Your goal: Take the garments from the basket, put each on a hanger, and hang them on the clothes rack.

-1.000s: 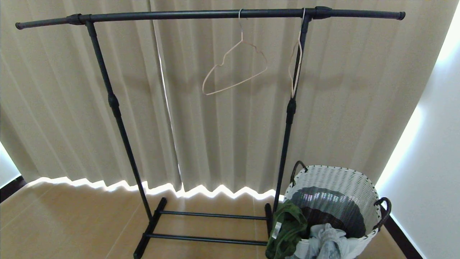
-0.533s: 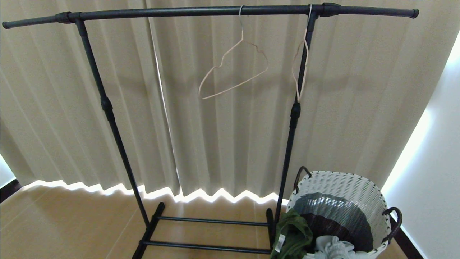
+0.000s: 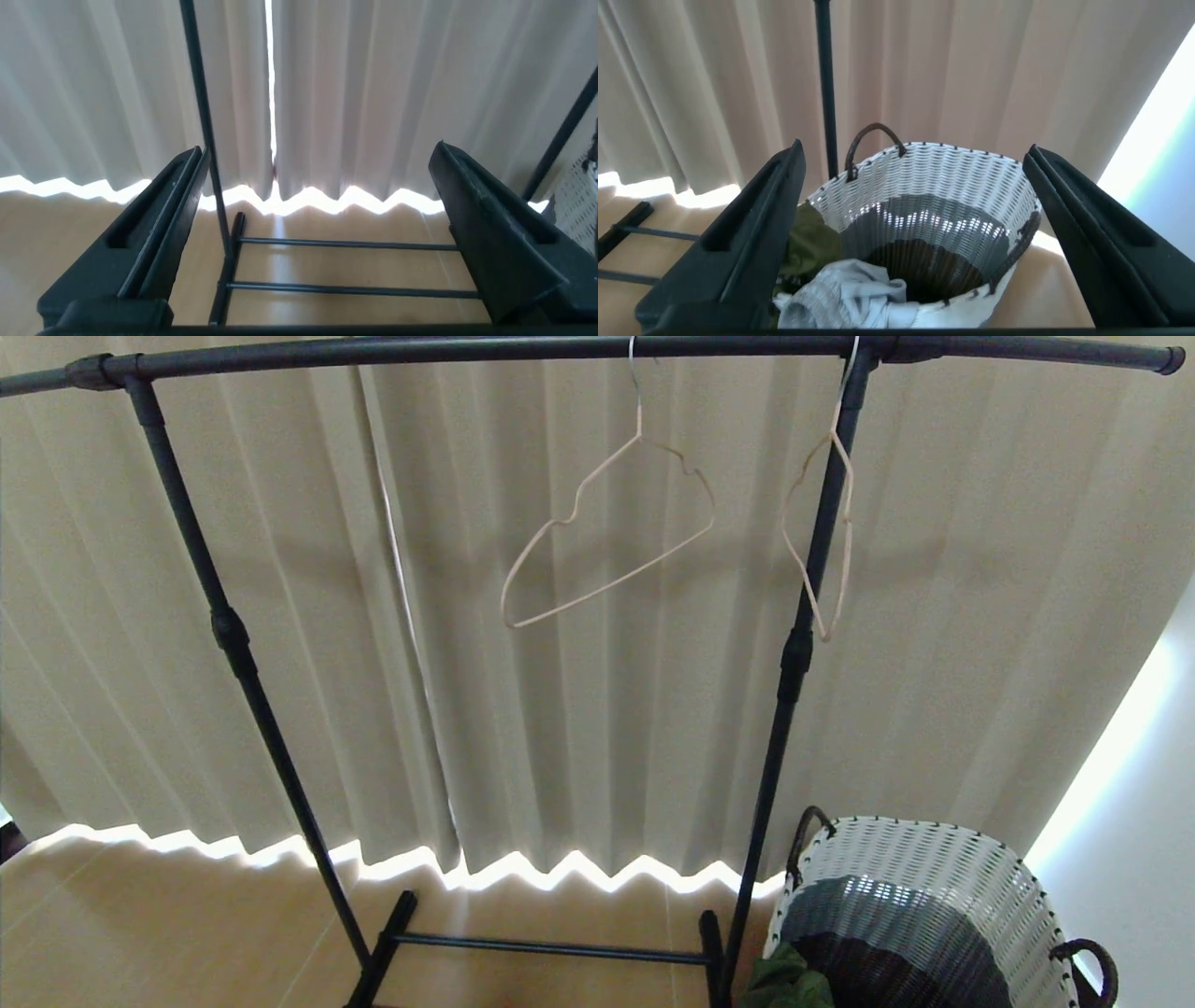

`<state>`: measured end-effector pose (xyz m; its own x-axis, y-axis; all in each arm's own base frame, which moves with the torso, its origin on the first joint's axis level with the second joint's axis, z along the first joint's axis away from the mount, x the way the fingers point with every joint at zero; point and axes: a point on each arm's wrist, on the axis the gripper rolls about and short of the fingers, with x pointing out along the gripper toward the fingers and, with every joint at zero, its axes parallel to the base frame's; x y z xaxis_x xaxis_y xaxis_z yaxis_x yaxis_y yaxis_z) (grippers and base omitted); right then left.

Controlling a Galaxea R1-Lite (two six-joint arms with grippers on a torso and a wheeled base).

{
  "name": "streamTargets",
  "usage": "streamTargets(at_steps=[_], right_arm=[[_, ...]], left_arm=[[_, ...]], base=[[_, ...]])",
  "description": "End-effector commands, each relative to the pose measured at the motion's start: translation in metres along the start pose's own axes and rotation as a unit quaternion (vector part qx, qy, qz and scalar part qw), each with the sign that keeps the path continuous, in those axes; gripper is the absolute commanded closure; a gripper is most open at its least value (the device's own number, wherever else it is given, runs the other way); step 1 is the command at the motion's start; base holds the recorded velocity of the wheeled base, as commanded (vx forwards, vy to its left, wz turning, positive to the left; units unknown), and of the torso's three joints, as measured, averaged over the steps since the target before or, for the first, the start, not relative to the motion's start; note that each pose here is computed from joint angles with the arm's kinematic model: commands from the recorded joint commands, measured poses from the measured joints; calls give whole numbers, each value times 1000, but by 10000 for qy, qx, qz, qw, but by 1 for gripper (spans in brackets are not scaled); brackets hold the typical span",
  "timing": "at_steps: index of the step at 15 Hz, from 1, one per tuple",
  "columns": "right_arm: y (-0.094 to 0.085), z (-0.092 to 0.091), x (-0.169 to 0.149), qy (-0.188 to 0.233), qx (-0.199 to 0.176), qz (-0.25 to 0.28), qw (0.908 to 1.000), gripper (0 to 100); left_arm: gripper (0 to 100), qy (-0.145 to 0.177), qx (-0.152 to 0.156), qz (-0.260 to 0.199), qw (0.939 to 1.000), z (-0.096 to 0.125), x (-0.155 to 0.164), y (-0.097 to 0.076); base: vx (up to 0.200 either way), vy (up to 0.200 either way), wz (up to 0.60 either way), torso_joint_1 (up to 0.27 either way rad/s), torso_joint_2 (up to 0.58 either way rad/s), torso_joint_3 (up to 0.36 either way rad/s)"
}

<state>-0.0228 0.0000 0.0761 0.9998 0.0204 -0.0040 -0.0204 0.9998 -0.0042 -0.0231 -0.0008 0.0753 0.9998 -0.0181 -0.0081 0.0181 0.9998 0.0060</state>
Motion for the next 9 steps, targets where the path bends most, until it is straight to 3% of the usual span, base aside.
streamTargets(at_steps=[1, 8, 9], right_arm=[[0, 0, 0, -5, -2, -2, 10000, 0], [0, 0, 0, -5, -2, 5, 10000, 0], [0, 0, 0, -5, -25, 13, 10000, 0]], left_arm=[[0, -2, 0, -2, 10000, 0, 0, 0], [0, 6, 0, -2, 10000, 0, 0, 0], [0, 6, 0, -2, 10000, 0, 0, 0]], base=[[0, 0, 0, 0, 0, 0], [0, 0, 0, 0, 0, 0], [0, 200, 0, -2, 2, 7]])
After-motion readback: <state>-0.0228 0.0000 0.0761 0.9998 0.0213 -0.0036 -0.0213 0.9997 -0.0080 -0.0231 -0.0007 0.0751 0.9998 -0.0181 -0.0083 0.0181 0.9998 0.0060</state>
